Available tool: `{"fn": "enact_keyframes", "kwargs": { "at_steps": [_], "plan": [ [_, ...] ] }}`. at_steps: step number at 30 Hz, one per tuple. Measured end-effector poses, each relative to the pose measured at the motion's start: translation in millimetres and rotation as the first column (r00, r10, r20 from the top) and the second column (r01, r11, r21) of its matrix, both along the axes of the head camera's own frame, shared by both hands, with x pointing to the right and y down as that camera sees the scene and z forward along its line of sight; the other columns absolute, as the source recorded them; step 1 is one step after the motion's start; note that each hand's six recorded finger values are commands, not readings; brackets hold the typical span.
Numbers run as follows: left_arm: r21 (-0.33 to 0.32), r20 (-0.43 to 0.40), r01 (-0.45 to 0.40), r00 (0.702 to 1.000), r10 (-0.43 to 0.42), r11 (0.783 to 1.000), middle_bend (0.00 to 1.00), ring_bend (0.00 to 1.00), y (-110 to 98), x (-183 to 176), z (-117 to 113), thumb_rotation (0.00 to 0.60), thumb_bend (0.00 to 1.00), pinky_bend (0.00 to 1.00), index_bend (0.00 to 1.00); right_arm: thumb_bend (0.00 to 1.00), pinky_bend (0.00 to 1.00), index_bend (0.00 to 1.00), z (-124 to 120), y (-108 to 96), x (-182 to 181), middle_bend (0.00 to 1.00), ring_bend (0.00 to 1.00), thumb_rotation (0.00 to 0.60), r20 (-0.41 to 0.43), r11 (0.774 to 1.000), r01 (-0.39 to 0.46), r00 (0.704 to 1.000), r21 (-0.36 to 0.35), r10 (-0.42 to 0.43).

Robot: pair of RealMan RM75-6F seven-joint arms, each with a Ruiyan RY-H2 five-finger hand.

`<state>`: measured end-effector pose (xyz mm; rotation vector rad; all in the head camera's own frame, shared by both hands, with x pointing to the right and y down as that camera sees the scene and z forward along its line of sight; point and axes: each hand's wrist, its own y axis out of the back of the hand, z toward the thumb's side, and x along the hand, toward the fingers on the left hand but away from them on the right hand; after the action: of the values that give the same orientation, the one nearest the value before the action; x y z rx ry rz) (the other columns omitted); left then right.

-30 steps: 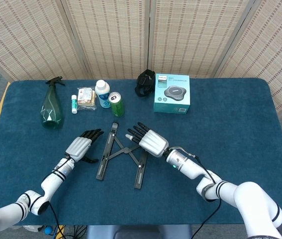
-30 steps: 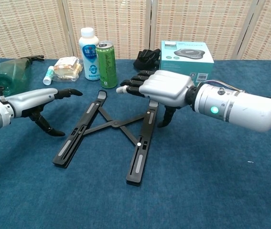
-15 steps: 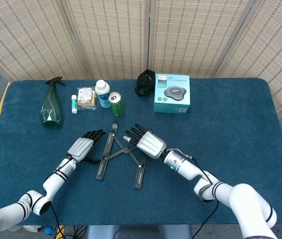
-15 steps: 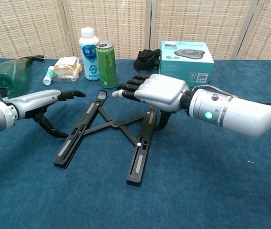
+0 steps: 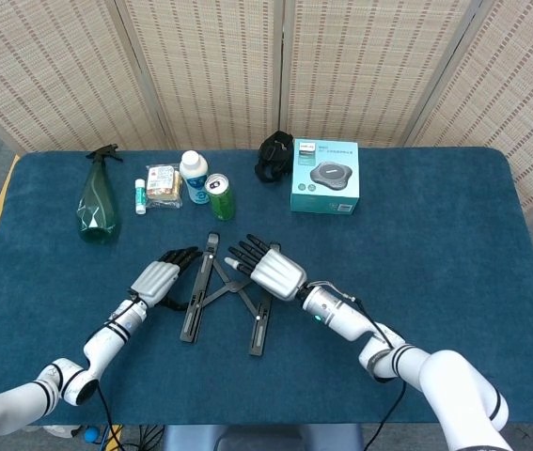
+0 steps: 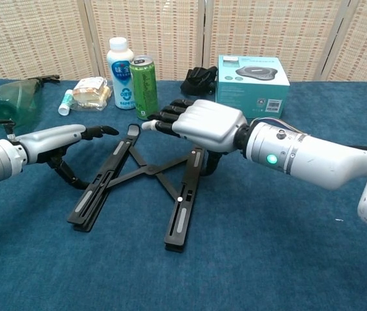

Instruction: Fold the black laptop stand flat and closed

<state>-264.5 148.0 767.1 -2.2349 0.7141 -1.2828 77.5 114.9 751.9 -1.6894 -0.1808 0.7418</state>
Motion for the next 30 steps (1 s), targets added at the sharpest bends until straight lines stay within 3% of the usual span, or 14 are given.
{"fn": "enact_keyframes", "kwargs": {
  "at_steps": [30],
  "plan": [
    [-0.018, -0.069, -0.067, 0.995, 0.065, 0.998, 0.00, 0.00, 4, 33, -8, 0.600, 0.14, 0.03, 0.00, 0.00, 0.00, 0.00, -15, -1, -41, 0.00, 0.00, 0.600, 0.105, 1.000, -0.007, 0.994, 0.019, 0.005]
  ]
}}
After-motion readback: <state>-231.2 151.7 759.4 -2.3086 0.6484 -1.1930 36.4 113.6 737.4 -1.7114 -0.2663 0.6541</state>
